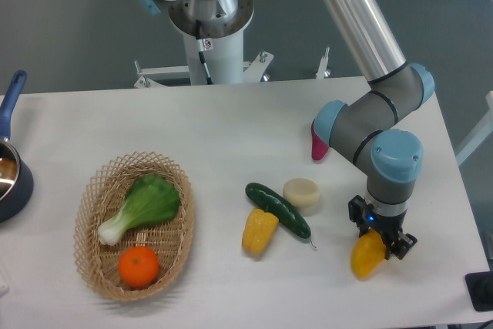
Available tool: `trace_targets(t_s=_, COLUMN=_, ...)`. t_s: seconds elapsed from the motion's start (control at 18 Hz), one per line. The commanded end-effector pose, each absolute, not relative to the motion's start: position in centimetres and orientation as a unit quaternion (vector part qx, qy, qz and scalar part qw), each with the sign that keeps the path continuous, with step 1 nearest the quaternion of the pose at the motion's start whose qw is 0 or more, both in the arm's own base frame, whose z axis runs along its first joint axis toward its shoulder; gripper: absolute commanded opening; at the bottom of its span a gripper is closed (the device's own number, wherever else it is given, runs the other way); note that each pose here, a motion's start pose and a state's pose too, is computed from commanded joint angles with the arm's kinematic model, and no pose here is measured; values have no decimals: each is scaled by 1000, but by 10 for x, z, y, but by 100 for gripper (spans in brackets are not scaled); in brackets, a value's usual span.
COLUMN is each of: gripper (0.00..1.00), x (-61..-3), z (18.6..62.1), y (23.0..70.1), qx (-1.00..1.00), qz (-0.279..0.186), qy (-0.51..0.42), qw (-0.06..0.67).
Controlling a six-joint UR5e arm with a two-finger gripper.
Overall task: Pick up the mango from the table
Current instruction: 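Lift the grasped mango up off the table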
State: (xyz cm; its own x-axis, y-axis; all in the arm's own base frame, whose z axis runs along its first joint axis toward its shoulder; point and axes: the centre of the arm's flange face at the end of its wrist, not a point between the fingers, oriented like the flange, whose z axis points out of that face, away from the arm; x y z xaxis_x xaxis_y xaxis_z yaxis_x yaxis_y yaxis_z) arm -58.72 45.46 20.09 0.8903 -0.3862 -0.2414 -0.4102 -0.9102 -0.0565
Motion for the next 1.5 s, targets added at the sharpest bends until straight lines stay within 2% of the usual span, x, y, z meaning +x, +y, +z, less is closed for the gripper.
trace_targets(t_s=0.22, gripper=35, x=-580, z=257, y=466, qx=-971, qz=143, qy=168, qw=89)
trace_targets(t_s=0.39, gripper=36, x=-556, z=340, y=486, qx=-964, qz=171, qy=119, qw=168)
trace_targets(t_s=0.56, gripper=36, x=-531, z=408, y=494, qx=-946, qz=154, qy=70, qw=275)
trace_targets(t_s=0.72, gripper=36, x=-511, z=451, y=488, qx=-933, qz=133, qy=32, qw=333)
trace_targets(t_s=0.94, gripper=36, x=-499, z=481, y=482, qx=-926, qz=127, qy=-18, qw=355)
trace_targets(t_s=1.5, gripper=36, x=-477, z=499, y=479, qx=-920, qz=111, qy=-39, qw=375)
